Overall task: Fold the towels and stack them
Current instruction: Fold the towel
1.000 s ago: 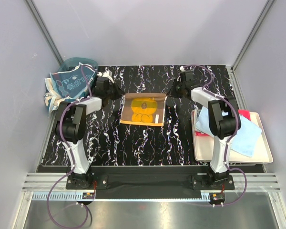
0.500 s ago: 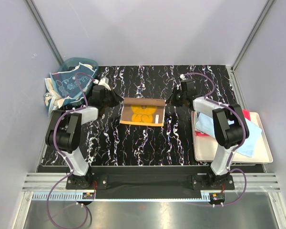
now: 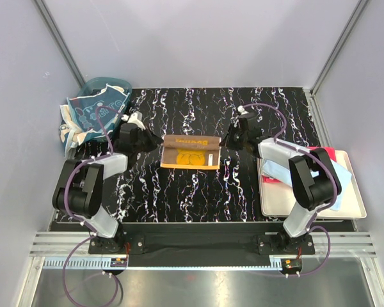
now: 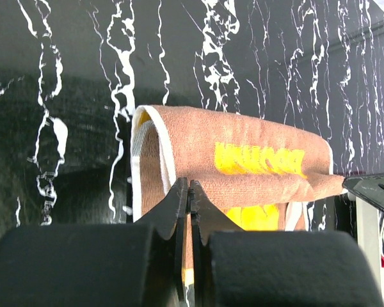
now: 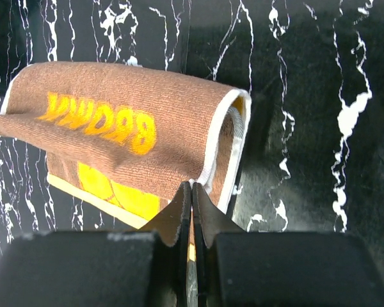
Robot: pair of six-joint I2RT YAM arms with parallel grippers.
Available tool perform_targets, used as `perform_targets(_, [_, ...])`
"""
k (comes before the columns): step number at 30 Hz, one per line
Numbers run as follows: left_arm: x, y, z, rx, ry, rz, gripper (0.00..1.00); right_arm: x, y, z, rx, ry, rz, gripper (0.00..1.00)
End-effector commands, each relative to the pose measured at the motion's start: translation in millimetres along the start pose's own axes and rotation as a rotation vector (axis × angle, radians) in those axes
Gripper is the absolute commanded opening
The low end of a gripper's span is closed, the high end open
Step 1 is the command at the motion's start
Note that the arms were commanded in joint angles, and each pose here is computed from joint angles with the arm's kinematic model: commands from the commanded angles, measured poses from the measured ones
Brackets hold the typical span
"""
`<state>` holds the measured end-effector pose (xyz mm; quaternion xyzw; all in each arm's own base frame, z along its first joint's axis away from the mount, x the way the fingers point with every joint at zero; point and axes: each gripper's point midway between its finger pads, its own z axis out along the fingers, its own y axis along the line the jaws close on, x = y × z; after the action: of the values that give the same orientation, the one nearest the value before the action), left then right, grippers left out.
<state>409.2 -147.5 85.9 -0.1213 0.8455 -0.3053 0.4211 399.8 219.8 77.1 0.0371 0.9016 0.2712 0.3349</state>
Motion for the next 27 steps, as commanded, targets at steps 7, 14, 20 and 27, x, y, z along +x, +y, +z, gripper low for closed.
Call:
perform_targets(7, [-17,-16,-23,0.059,-0.093,0.036,0.01,-5,16,-20,-0.021,-0.074,-0.019,0.04])
perform_targets(14, [-9,-15,-33,0.059,-0.089,0.045,0.01,8,19,-25,-0.018,-0.066,-0.024,0.04])
perform_targets(20, [4,-7,-37,0.047,-0.073,0.045,0.01,20,20,-25,-0.016,-0.054,-0.026,0.04])
perform_targets(27, [12,-3,-42,0.044,-0.066,0.046,0.01,29,19,-27,-0.013,-0.048,-0.026,0.04])
